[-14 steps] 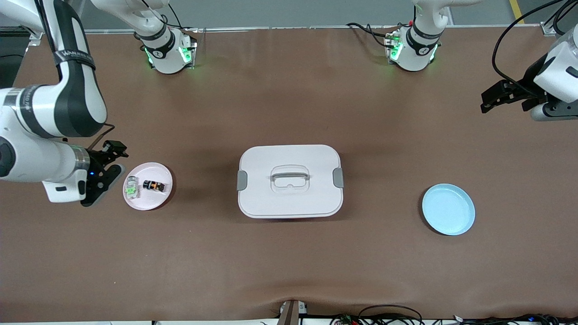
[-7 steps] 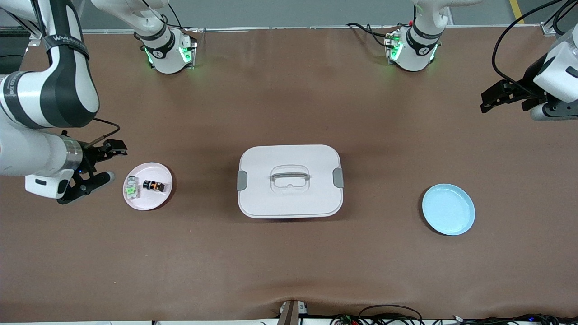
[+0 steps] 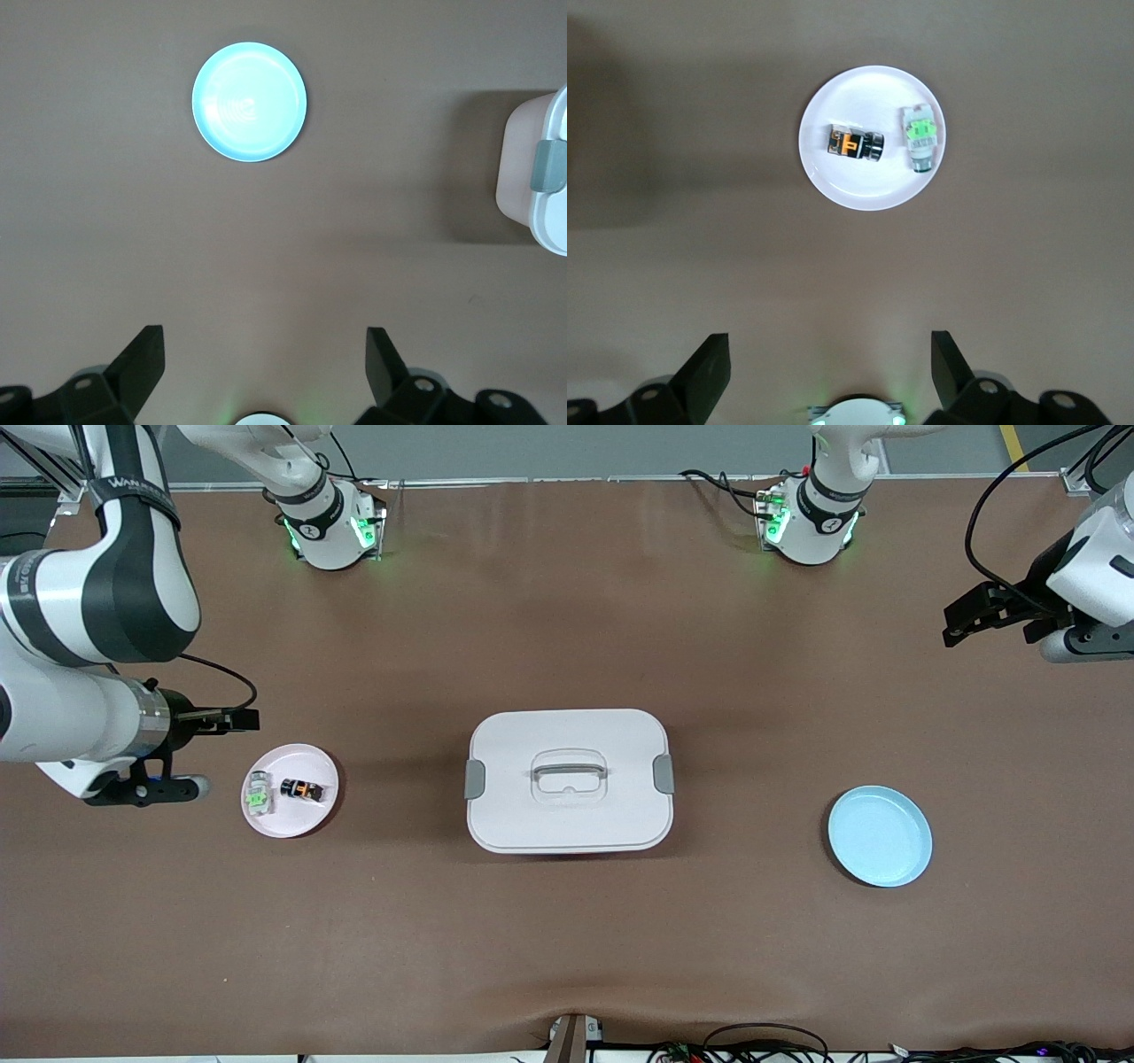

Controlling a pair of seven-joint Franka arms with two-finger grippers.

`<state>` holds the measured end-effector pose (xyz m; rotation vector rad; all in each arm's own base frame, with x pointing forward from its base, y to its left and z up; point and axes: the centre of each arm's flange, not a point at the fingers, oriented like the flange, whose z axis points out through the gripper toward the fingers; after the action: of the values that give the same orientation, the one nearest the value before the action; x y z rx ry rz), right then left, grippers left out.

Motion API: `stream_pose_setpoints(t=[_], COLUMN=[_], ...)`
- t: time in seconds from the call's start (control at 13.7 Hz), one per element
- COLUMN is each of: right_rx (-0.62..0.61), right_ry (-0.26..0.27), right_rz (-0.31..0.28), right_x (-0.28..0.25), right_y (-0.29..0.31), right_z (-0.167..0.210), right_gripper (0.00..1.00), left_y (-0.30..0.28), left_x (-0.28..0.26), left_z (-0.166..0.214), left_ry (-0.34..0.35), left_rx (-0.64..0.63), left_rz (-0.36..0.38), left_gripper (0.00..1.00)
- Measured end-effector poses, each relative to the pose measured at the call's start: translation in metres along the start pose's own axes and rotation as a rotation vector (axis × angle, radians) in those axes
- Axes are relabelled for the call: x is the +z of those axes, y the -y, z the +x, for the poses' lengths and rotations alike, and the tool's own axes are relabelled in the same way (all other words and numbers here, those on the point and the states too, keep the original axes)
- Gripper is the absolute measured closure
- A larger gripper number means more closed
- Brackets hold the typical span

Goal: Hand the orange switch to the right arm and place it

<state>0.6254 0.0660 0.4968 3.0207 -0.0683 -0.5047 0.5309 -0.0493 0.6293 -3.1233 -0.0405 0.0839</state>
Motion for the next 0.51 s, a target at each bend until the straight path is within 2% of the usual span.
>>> stream_pose_setpoints(t=[0.15,0.51], right_rx=[0.105,0.169], right_ry=[-0.033,-0.113], right_rz=[0.005,0.019], right_x=[-0.019,-0.065], right_y=[0.003,-0.012], right_z=[-0.005,-0.019], right_gripper=[0.00,0.00], left_y=[0.000,0.000], left_x=[0.000,0.000], left_z=[0.000,0.000], left_ry=[0.000,0.000], left_rx=[0.000,0.000], left_rz=[0.000,0.000], left_gripper=[0.00,0.00])
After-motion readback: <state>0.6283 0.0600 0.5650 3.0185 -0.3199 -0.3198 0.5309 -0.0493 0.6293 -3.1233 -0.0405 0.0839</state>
